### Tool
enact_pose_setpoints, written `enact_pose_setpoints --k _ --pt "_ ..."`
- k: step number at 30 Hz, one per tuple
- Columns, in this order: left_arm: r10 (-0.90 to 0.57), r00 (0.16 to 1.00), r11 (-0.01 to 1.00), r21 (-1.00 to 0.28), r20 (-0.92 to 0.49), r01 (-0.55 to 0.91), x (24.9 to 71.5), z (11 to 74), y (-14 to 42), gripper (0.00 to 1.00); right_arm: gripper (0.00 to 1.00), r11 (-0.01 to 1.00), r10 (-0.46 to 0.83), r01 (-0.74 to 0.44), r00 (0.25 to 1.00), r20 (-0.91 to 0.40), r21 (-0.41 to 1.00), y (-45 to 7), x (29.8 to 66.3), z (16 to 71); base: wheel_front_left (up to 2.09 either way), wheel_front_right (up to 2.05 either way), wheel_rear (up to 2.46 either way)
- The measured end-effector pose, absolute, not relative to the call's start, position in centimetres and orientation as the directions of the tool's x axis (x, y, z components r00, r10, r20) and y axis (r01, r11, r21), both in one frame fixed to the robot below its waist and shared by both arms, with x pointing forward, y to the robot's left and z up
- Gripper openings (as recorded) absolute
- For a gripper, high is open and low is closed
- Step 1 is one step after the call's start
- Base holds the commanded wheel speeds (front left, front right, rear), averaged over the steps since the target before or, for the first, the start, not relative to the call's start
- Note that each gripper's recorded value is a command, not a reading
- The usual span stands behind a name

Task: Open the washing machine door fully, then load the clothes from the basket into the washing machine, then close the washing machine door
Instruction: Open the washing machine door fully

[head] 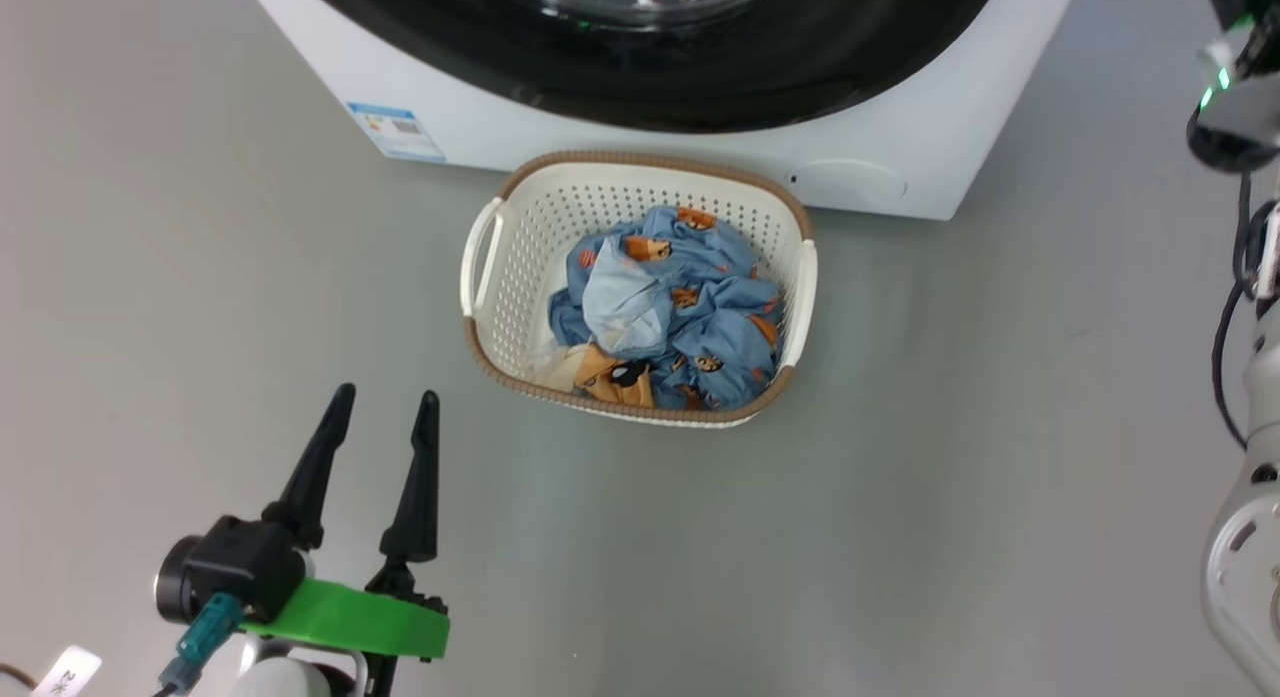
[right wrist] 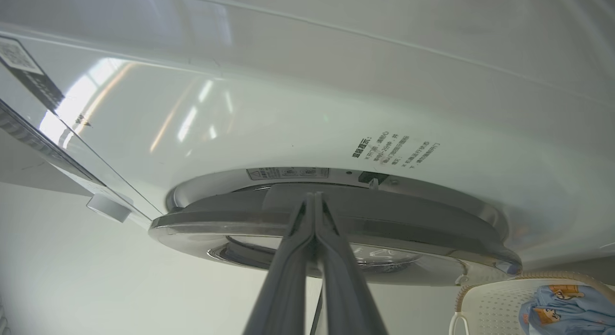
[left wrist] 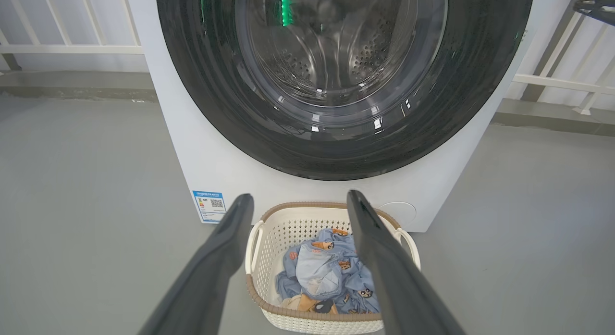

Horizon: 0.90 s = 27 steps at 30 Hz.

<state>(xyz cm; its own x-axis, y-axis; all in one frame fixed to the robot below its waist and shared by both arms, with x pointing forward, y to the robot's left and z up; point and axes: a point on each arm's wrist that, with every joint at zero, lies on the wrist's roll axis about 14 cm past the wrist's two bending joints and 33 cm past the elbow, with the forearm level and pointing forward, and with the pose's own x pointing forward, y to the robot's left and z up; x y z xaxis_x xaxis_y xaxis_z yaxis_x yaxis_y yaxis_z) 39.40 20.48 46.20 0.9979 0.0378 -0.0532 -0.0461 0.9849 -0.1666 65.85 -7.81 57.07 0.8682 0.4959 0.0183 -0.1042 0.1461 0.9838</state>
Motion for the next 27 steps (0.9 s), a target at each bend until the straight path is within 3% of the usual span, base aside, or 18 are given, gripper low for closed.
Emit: enact_pose_setpoints --k 27 --pt "0.041 0.994 0.974 -0.218 -0.104 -0.063 41.1 44.1 20.6 1.0 0.0 0.21 0.569 -0.124 0.822 -0.018 0.97 -2.7 70.8 56.3 0.0 0.0 0.0"
